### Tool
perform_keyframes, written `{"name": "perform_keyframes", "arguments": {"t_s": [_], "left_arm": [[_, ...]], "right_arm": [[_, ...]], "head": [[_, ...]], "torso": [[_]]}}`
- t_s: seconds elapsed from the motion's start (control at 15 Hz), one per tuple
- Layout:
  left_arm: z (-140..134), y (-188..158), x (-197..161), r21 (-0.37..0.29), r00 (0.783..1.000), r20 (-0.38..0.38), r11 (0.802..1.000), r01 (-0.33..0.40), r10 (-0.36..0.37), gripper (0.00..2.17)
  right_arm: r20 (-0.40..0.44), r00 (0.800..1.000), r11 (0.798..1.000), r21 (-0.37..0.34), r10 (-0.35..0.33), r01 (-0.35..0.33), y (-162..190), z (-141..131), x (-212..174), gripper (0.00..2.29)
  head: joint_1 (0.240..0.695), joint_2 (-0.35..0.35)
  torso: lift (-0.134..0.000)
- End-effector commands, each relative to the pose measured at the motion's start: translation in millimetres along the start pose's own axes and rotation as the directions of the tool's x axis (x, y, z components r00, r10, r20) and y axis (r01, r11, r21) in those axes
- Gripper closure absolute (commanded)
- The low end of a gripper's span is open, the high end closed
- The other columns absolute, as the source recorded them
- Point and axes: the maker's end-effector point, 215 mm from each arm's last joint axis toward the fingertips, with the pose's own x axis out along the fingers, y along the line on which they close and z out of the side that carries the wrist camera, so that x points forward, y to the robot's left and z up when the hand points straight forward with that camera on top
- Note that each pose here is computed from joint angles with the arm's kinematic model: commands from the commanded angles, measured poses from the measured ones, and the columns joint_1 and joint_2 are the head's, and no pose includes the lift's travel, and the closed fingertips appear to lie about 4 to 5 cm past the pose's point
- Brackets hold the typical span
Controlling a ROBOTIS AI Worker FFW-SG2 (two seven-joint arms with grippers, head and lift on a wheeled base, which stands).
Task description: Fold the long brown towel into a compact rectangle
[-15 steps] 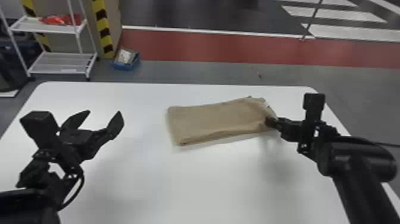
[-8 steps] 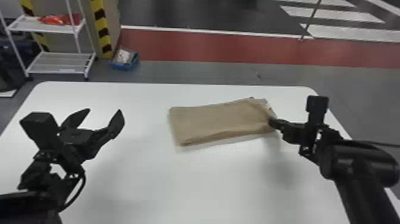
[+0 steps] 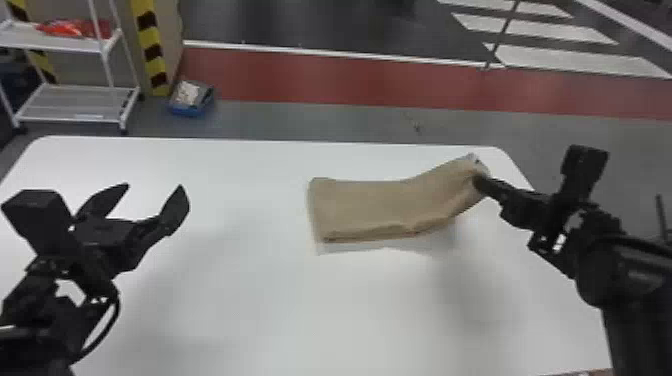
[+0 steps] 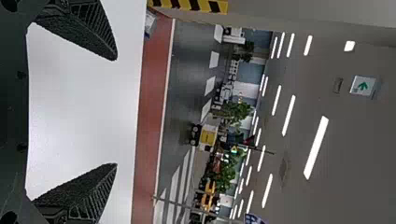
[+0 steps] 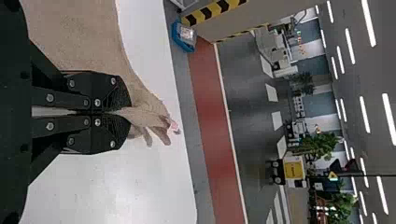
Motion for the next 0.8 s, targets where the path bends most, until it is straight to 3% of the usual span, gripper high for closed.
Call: {"name": "perform_keyframes", "arguments": {"t_s": [0.0,0.07,0.2,0.4,0.6,0.67,0.73], "left_arm": [[-0.7,-1.5,0.2,0.001,1.000,-0.004,1.000,0.004,-0.004,0.06],[-1.5,-1.4,-1.3,-0.001,1.000,-0.006,1.000,0.005,-0.005,0.06],[-2.8,-1.4,-5.6,0.000,1.000,-0.008,1.000,0.005,-0.005,0.06],[-5.5,1.3,-4.8,0.000,1.000,-0.015,1.000,0.002,-0.002,0.06],[-6.9,-5.2,-3.8,0.002,1.000,-0.018,1.000,0.015,-0.015,0.06],[-7.9,-5.9,-3.7,0.001,1.000,-0.019,1.000,0.016,-0.016,0.06],[-7.9,-5.9,-3.7,0.001,1.000,-0.019,1.000,0.016,-0.016,0.06]], "right_arm": [[0.014,0.999,0.999,-0.019,0.030,-0.030,21.8,17.2,-9.2,1.30],[0.009,0.999,0.998,-0.035,0.048,-0.048,35.4,20.4,-10.1,1.30],[-0.011,0.999,0.999,-0.032,0.037,-0.038,37.2,2.1,-9.3,1.30],[-0.025,1.000,1.000,-0.018,-0.006,0.006,10.9,-32.0,-12.7,1.30],[-0.022,0.999,0.999,0.000,-0.040,0.040,-17.5,-42.2,-29.5,1.30],[-0.024,0.999,0.999,0.003,-0.044,0.045,-23.1,-43.4,-33.3,1.17],[-0.029,0.998,0.999,0.007,-0.053,0.053,-28.3,-47.7,-36.6,0.66]], "head": [[0.695,-0.192],[0.695,-0.191],[0.695,-0.178],[0.695,-0.165],[0.695,-0.183],[0.695,-0.192],[0.695,-0.202]], "torso": [[-0.123],[-0.123],[-0.123],[-0.123],[-0.123],[-0.123],[-0.123]]}}
